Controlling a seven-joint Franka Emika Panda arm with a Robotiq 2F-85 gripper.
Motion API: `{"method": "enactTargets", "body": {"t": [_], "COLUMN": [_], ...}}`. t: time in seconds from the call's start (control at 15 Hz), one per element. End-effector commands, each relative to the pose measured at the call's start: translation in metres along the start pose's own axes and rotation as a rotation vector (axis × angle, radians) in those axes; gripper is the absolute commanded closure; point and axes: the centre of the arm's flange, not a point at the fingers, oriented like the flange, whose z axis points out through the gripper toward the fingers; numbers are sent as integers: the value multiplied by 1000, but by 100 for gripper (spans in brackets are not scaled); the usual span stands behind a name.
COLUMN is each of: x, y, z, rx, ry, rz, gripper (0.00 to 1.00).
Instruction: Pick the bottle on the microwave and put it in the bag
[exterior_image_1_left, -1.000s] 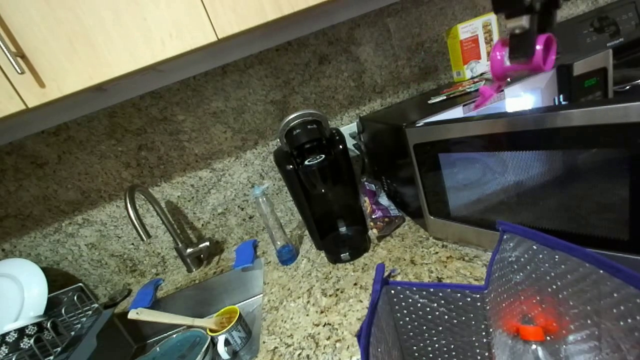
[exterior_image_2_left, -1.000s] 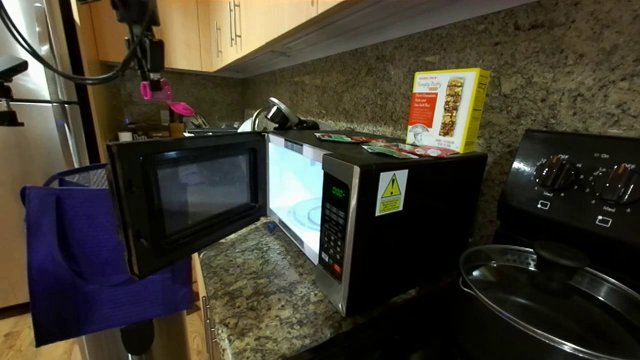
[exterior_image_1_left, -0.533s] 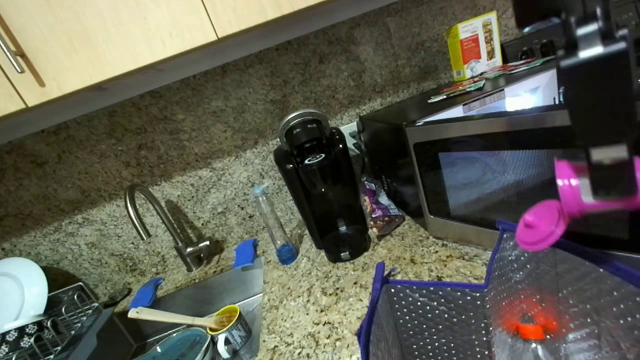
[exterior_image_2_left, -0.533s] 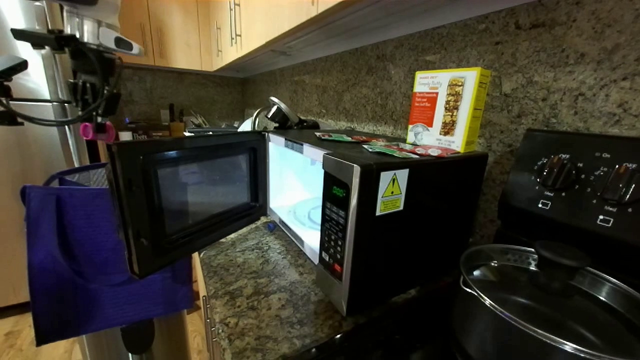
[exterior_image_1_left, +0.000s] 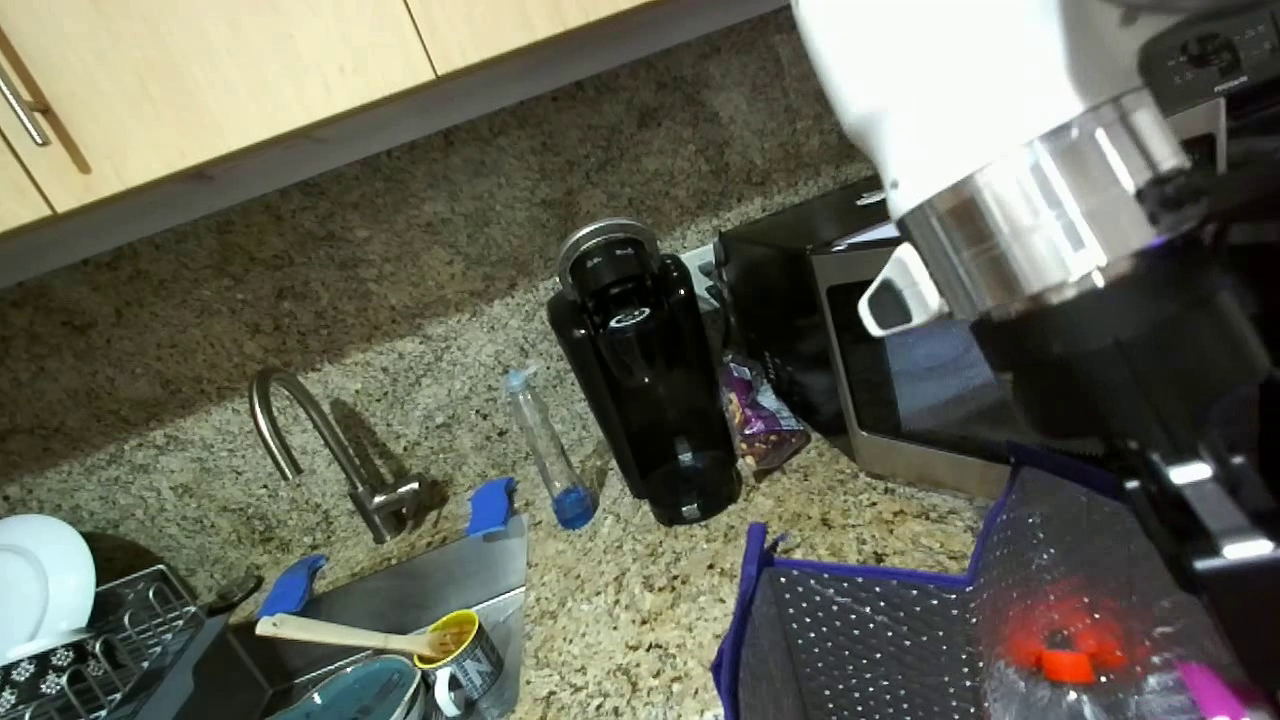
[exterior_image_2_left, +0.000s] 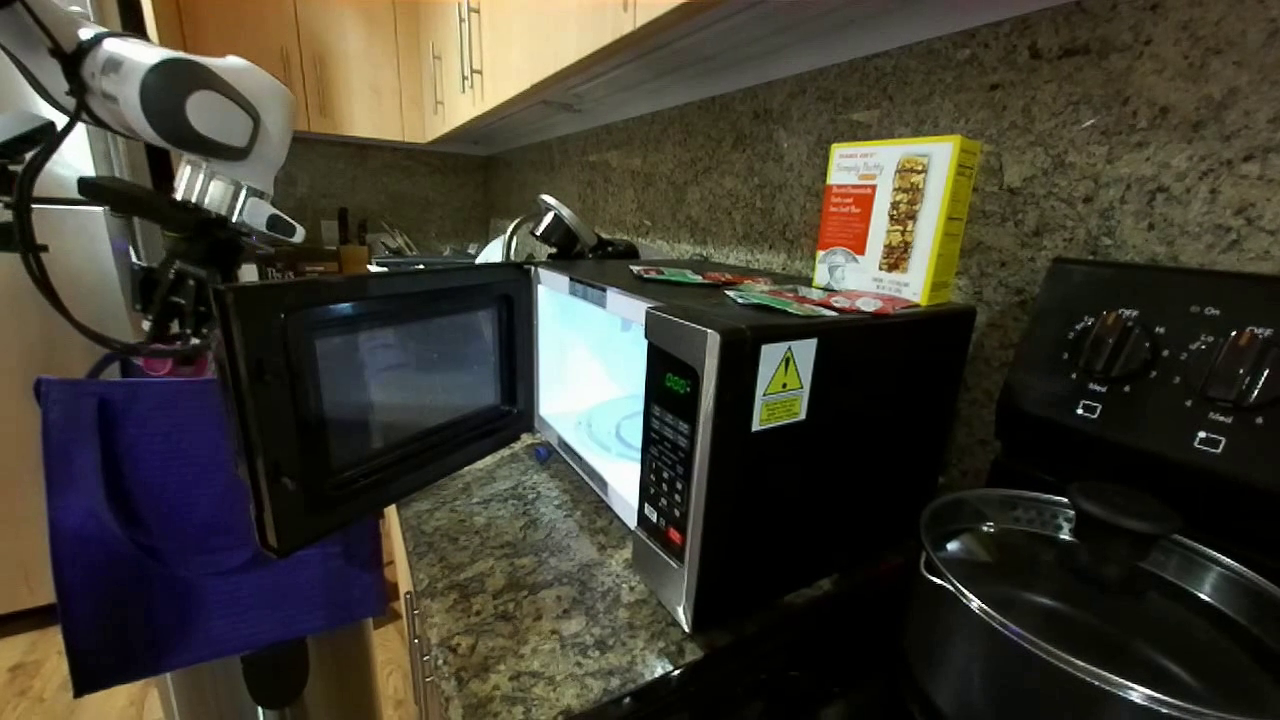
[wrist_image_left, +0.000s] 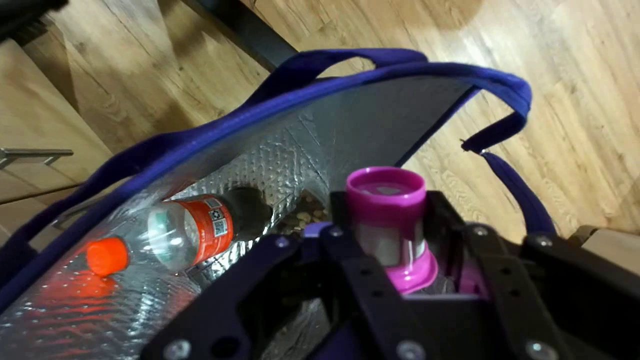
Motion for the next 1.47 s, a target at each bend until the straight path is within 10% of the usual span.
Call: {"method": "enactTargets", "body": {"t": [0.0,0.2,0.27,0.67,1.4], "x": [22,31,33,17,-107], "y": [11,15,15,17,89], "z": [14,20,20,-3,-141], "rx": [51,62,62,35,-100], "ry": [-31,1,13,101,373], "rz": [-111,-189,-198,-160,335], "gripper": [84,84,35,4,0]}}
